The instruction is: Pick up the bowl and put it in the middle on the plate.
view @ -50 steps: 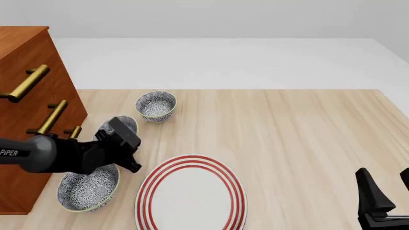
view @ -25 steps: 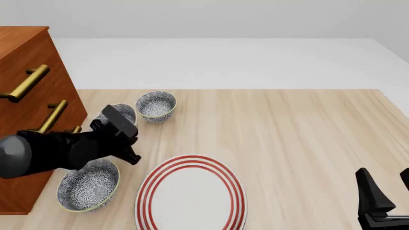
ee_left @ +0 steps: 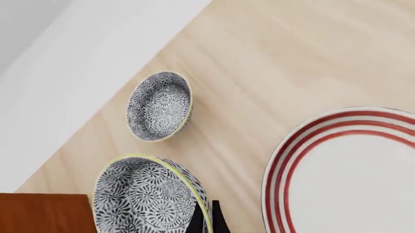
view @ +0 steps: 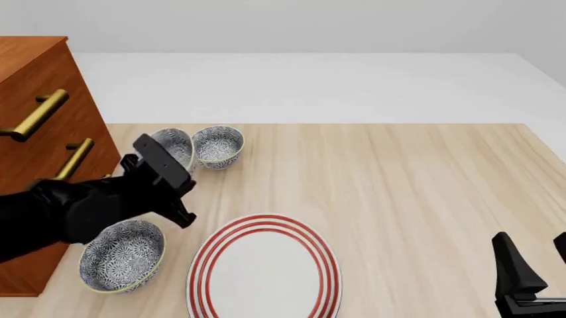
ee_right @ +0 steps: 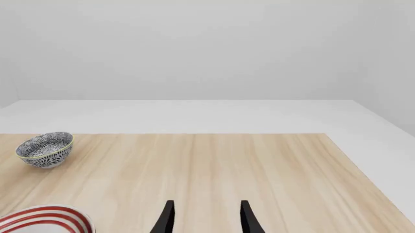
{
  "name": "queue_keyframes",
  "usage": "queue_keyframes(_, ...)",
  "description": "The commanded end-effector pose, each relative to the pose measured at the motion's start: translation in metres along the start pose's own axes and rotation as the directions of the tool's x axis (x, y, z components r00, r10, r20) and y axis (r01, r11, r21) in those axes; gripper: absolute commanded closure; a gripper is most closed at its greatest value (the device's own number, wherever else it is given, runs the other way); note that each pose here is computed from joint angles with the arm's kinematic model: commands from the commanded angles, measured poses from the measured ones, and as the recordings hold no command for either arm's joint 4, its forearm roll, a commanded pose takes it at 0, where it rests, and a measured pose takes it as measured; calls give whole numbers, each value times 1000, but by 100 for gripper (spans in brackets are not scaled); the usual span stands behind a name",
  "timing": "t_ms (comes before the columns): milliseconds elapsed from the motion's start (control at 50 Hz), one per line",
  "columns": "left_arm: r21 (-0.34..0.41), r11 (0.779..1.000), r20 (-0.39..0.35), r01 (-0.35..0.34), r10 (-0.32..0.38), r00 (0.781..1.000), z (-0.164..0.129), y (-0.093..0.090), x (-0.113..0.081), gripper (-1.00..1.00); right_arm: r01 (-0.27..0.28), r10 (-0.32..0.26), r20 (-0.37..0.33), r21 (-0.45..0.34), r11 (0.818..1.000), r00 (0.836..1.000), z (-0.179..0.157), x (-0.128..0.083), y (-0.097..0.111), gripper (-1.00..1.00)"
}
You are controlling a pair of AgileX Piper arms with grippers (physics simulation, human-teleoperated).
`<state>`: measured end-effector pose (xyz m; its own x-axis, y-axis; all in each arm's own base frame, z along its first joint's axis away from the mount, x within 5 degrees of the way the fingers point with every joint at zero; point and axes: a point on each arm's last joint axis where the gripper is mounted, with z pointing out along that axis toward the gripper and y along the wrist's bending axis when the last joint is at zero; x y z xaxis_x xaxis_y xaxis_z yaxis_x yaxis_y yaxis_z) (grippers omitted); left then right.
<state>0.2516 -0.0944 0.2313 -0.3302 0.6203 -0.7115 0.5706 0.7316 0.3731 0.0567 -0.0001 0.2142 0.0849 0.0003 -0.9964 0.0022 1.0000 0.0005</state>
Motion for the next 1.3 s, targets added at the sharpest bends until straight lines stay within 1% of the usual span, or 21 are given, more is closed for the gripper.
queue_keyframes(20,18,997,64,-69,68,996,-23,-10,-14,100,0,0,0,0,1000,1000,0,0,0,-100)
queue_keyframes(160,39,995,86,-88,84,993,-31,-17,-19,100,0,0,0,0,1000,1000,0,0,0,-100)
queue_keyframes(220,38,994,86,-104,100,991,-34,-18,-16,100,0,0,0,0,1000,1000,0,0,0,-100)
queue_keyframes(260,24,990,78,-142,139,987,-35,-18,-7,100,0,0,0,0,1000,1000,0,0,0,-100)
queue_keyframes(320,39,991,94,-128,123,988,-40,-20,-15,100,0,0,0,0,1000,1000,0,0,0,-100)
queue_keyframes(420,55,985,107,-164,157,982,-43,-28,-13,100,0,0,0,0,1000,1000,0,0,0,-100)
queue_keyframes(520,77,982,116,-172,162,980,-42,-36,-12,100,0,0,0,0,1000,1000,0,0,0,-100)
queue_keyframes(620,113,976,146,-184,167,975,-48,-46,-20,100,0,0,0,0,1000,1000,0,0,0,-100)
queue_keyframes(640,131,977,155,-168,147,977,-50,-49,-26,100,0,0,0,0,1000,1000,0,0,0,-100)
queue_keyframes(680,137,974,153,-180,159,975,-50,-52,-24,100,0,0,0,0,1000,1000,0,0,0,-100)
queue_keyframes(720,127,971,147,-205,186,972,-49,-51,-17,100,0,0,0,0,1000,1000,0,0,0,-100)
queue_keyframes(740,139,969,146,-205,185,972,-48,-55,-16,100,0,0,0,0,1000,1000,0,0,0,-100)
queue_keyframes(860,157,967,160,-200,175,972,-54,-58,-23,100,0,0,0,0,1000,1000,0,0,0,-100)
queue_keyframes(920,170,962,162,-212,185,969,-56,-61,-25,100,0,0,0,0,1000,1000,0,0,0,-100)
queue_keyframes(940,190,958,158,-217,188,969,-57,-65,-26,100,0,0,0,0,1000,1000,0,0,0,-100)
queue_keyframes(1000,209,950,151,-233,204,967,-57,-70,-24,100,0,0,0,0,1000,1000,0,0,0,-100)
queue_keyframes(1060,231,945,156,-230,197,968,-59,-74,-32,100,0,0,0,0,1000,1000,0,0,0,-100)
queue_keyframes(1120,263,930,145,-255,223,964,-54,-84,-31,100,0,0,0,0,1000,1000,0,0,0,-100)
queue_keyframes(1160,268,930,148,-253,219,964,-55,-85,-33,100,0,0,0,0,1000,1000,0,0,0,-100)
queue_keyframes(1200,284,923,147,-258,224,963,-53,-89,-36,100,0,0,1,0,1000,1000,0,0,0,-100)
queue_keyframes(1300,302,915,136,-268,237,962,-50,-95,-35,100,0,0,0,0,1000,1000,0,0,0,-100)
